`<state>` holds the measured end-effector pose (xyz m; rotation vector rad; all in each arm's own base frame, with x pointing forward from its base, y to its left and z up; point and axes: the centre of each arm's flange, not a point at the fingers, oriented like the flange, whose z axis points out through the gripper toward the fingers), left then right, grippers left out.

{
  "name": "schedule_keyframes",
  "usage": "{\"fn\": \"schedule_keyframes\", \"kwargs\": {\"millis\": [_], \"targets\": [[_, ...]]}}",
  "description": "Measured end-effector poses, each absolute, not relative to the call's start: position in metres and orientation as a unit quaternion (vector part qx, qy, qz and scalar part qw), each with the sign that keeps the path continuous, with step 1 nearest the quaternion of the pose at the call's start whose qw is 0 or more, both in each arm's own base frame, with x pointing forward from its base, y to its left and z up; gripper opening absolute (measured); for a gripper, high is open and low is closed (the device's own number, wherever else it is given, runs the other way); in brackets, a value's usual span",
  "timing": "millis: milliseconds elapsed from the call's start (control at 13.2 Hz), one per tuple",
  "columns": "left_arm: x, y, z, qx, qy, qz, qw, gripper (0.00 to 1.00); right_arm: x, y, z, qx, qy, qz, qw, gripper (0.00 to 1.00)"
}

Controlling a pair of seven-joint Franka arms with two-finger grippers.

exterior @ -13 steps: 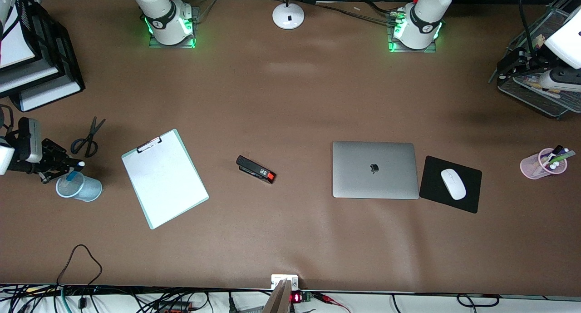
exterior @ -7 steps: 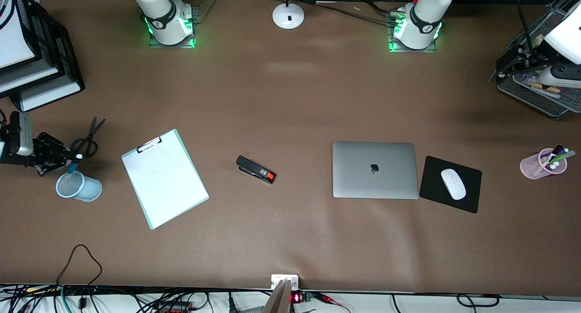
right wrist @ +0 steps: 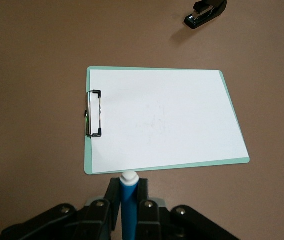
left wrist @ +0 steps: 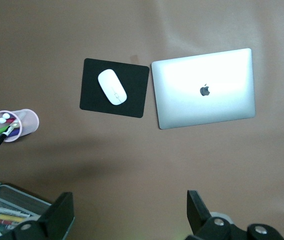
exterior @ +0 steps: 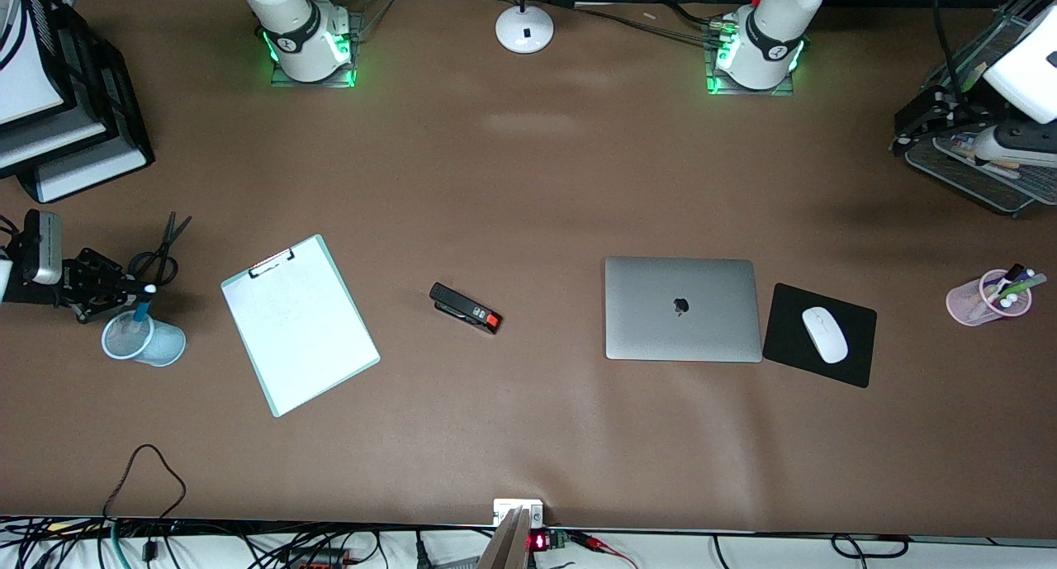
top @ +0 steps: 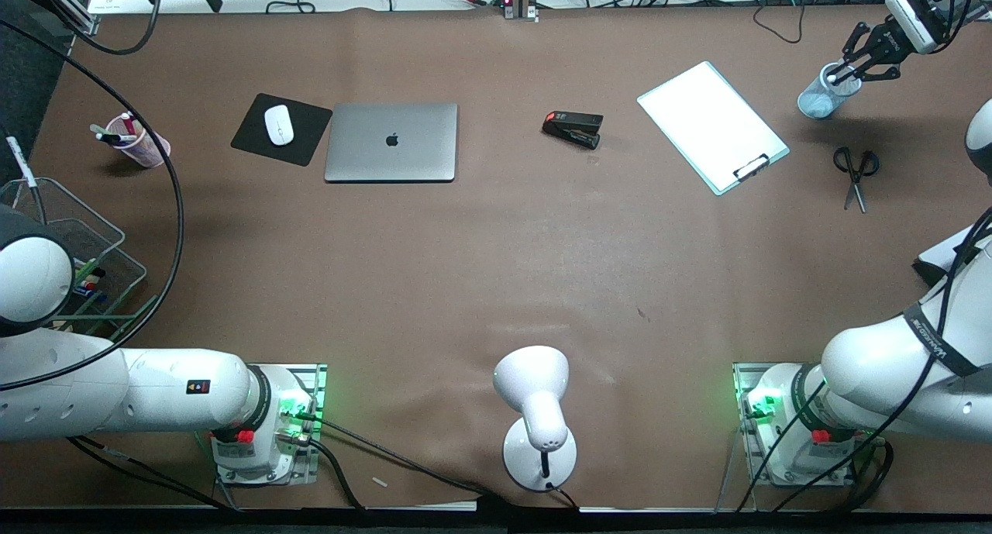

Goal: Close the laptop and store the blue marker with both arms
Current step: 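Lower the blue marker into the light blue cup with the right gripper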

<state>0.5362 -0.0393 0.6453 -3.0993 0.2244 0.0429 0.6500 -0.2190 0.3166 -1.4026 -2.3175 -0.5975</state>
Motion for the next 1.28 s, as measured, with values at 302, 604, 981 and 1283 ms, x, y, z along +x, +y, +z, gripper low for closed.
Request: {"fn": "schedule_keyframes", "kwargs": {"millis": [302,604,981,1283], "targets": [[0.552,-0.049,0.627,-0.996,0.082,0.013,0.015,1.0,0.662,-0.231,0.318,-0.486,-0.831,-0.216,0.164,0.18],[0.563,-0.041,0.609,-0.997,0.075,0.026,0.014,1.0,0.666,-0.241,0.312,-0.481,-0.834,-0.218,0.158,0.18],[0.566,-0.031,0.618,-0.998,0.068,0.014,0.013,1.0,0.66,-0.259,0.281,-0.493,-0.824,-0.22,0.17,0.18],[0.568,-0.027,0.621,-0.994,0.112,0.004,0.013,1.0,0.66,-0.267,0.268,-0.5,-0.82,-0.222,0.171,0.18]]}}
